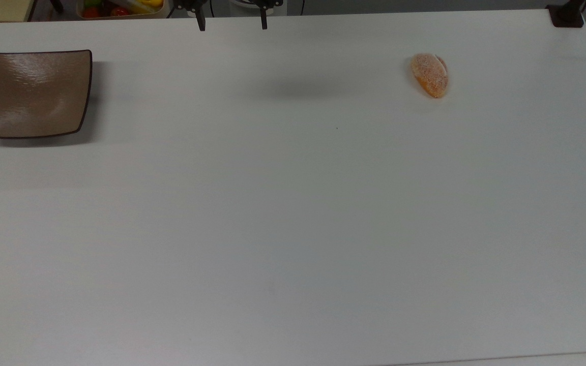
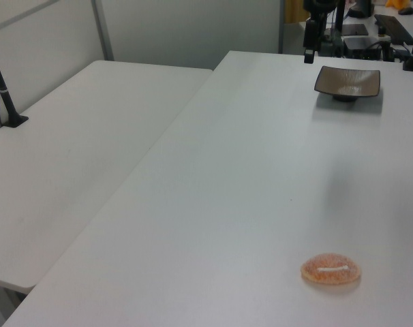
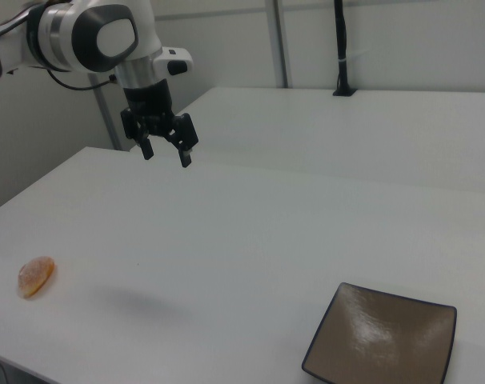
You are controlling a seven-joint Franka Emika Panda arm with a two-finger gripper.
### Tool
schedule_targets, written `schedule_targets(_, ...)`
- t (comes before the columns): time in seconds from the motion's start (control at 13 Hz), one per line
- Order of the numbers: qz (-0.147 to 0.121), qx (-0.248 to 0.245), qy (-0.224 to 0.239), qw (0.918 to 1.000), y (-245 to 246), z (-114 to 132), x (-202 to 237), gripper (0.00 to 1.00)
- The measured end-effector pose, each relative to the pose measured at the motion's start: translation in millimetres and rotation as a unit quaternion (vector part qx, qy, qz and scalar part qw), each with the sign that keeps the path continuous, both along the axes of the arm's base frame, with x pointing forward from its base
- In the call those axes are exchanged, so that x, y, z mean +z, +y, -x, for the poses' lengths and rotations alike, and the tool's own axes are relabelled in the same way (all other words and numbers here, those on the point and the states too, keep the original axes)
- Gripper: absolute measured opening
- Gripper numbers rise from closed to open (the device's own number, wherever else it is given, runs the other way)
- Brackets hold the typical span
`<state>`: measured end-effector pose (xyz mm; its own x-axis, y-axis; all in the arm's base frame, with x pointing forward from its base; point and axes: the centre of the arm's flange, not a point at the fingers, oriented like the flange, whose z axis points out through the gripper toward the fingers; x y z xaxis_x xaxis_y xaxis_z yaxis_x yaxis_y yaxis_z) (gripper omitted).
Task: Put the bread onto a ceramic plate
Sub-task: 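Move the open gripper over to the orange bread roll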
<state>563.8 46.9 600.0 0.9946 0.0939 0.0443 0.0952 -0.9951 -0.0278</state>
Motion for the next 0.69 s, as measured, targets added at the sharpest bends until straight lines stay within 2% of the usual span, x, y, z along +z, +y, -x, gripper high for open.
schedule_targets(0.54,-0.001,0.003,-0.005,1.0,4.1,-1.1,-0.1,1.0)
schedule_targets(0.69,-0.001,0.018,-0.002,0.9998,21.3,0.9,-2.9,1.0)
